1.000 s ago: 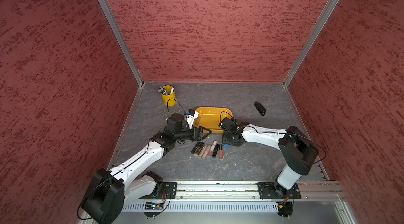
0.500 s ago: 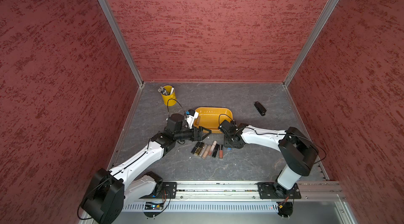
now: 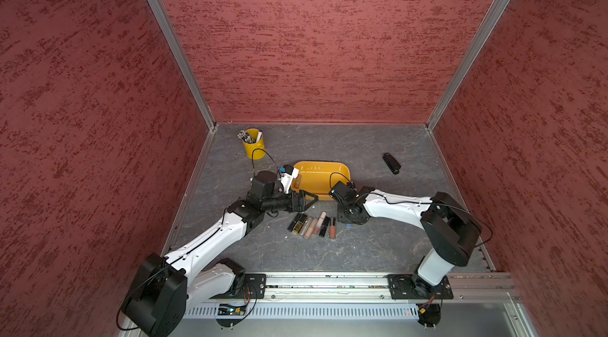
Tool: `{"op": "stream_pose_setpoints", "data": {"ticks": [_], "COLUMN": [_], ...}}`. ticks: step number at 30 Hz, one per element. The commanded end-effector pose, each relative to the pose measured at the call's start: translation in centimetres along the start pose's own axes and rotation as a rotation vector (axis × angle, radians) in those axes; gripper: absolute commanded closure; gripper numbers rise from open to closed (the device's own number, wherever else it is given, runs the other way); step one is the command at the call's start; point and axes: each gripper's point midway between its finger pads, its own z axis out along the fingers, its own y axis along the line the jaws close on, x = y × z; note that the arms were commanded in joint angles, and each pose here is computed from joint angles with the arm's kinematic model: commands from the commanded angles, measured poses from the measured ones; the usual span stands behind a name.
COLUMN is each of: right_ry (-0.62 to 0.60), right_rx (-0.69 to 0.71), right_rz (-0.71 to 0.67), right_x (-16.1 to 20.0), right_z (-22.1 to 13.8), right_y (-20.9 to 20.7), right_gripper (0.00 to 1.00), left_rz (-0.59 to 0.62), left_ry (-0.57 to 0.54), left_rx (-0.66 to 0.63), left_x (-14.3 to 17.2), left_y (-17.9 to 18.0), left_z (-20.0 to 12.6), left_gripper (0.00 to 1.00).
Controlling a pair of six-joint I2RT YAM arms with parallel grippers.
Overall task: Put the lipstick into the storage box
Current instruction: Pick up the lipstick at the center of the board.
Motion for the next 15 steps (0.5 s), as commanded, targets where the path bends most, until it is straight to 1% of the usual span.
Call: {"op": "stream_pose_setpoints", "data": {"ticks": [1,3,6,9,10,15], "right_ry": [0.061,0.058,0.050,0.043,0.039,0.001], "right_rx": [0.033,0.025,0.017,0.013,0.015,0.050], "right_rz": [-0.020,-0.021,-0.019,-0.010,-0.010,0.001], "right_x": [1.8,1.8,1.8,1.8,1.9,1.8], "right_z": [0.4,0.2,0.0,-0.6,-0.7,-2.1], "right_y": [-1.0,-0.9,-1.0,-1.3,-1.5,-3.6], "right_gripper": [0.78,0.82,0.84,0.85,0.85,0.85], "left_rz": [-0.004,-0.008,-0.015,-0.023,-0.026,-0.040], "left_ry": [-0.003,-0.006,-0.015,-0.027,-0.033,-0.046], "left_rx": [0.000,0.002,0.014,0.038,0.044,0.115], "left_x": [-0.2,-0.3,-0.5,-0.8,-0.9,-1.6], "left_y": [0.1,0.1,0.0,-0.3,-0.4,-1.4], "left_z": [0.0,0.1,0.2,0.2,0.2,0.5], "left_gripper": [0.12,0.12,0.11,0.10,0.06,0.04]}}
